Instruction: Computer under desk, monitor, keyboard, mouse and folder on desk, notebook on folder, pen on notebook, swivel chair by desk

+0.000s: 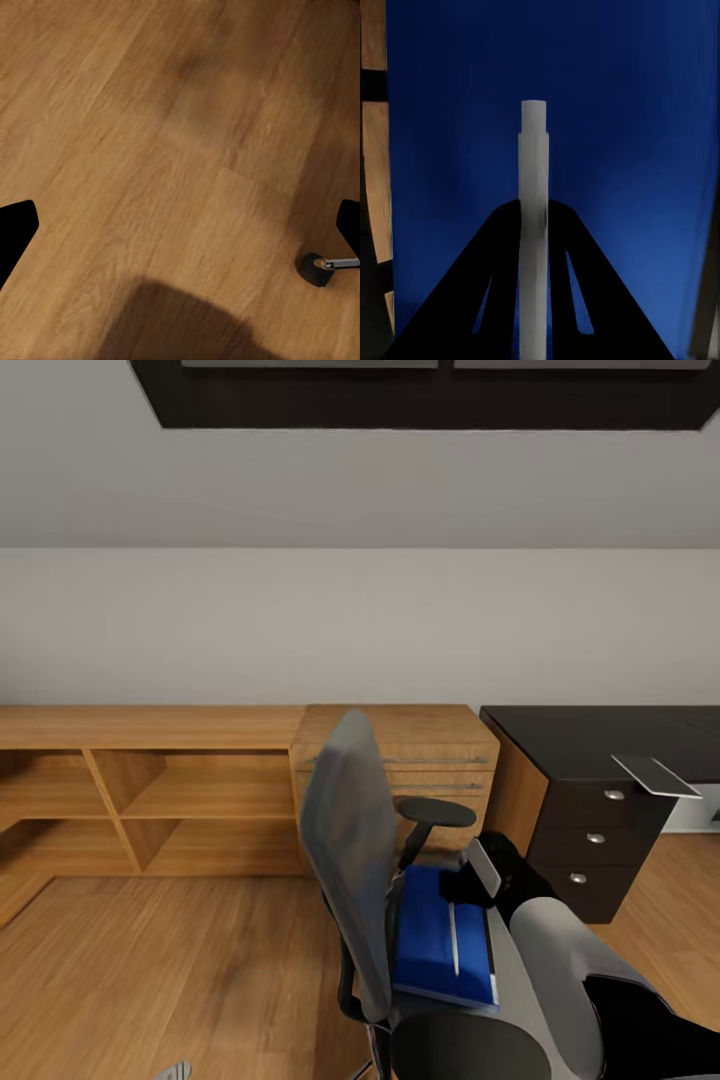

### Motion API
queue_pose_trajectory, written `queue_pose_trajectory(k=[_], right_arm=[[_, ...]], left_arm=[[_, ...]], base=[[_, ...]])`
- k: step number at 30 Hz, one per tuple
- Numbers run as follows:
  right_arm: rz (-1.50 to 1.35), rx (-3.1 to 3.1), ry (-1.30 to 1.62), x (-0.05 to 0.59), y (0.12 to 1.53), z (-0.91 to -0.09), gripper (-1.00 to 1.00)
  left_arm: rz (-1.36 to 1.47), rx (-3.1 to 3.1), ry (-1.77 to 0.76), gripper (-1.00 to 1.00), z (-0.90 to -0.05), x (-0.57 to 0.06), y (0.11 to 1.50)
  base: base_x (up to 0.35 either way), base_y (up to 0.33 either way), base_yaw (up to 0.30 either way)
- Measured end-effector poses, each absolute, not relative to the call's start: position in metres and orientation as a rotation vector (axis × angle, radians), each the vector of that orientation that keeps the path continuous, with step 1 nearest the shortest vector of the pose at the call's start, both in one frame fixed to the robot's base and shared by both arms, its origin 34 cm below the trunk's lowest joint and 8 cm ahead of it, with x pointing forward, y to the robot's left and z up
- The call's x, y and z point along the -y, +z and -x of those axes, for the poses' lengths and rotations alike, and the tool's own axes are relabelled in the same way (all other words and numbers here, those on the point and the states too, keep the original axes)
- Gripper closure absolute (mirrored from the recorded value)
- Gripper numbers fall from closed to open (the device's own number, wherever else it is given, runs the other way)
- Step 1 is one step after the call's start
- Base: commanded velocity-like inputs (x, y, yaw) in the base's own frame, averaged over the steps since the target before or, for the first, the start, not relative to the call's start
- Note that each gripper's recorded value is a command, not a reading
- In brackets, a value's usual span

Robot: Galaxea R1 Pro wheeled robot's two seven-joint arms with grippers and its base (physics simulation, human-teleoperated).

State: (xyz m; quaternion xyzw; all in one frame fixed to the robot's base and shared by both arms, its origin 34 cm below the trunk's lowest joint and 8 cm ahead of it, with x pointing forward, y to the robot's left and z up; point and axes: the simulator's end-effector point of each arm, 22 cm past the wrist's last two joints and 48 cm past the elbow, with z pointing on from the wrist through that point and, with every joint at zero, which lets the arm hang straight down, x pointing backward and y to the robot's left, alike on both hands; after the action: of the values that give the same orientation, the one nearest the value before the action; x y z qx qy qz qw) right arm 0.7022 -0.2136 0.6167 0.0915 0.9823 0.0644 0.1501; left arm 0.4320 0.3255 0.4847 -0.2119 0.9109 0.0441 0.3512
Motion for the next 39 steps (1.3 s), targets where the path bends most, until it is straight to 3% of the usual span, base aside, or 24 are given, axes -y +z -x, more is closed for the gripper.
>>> queue_pose_trajectory(k=[32, 39], right_arm=[[-0.27, -2.75, 0.2, 0.201, 0.658, -0.721, 1.0], [-0.271, -2.745, 0.199, 0.201, 0.659, -0.722, 1.0]], left_arm=[[0.553, -2.373, 0.115, -1.0, -0.432, -0.326, 0.517], [0.555, -2.382, 0.115, -1.0, -0.429, -0.325, 0.513]], base=[[0.001, 0.0, 0.0], [0.178, 0.0, 0.0]])
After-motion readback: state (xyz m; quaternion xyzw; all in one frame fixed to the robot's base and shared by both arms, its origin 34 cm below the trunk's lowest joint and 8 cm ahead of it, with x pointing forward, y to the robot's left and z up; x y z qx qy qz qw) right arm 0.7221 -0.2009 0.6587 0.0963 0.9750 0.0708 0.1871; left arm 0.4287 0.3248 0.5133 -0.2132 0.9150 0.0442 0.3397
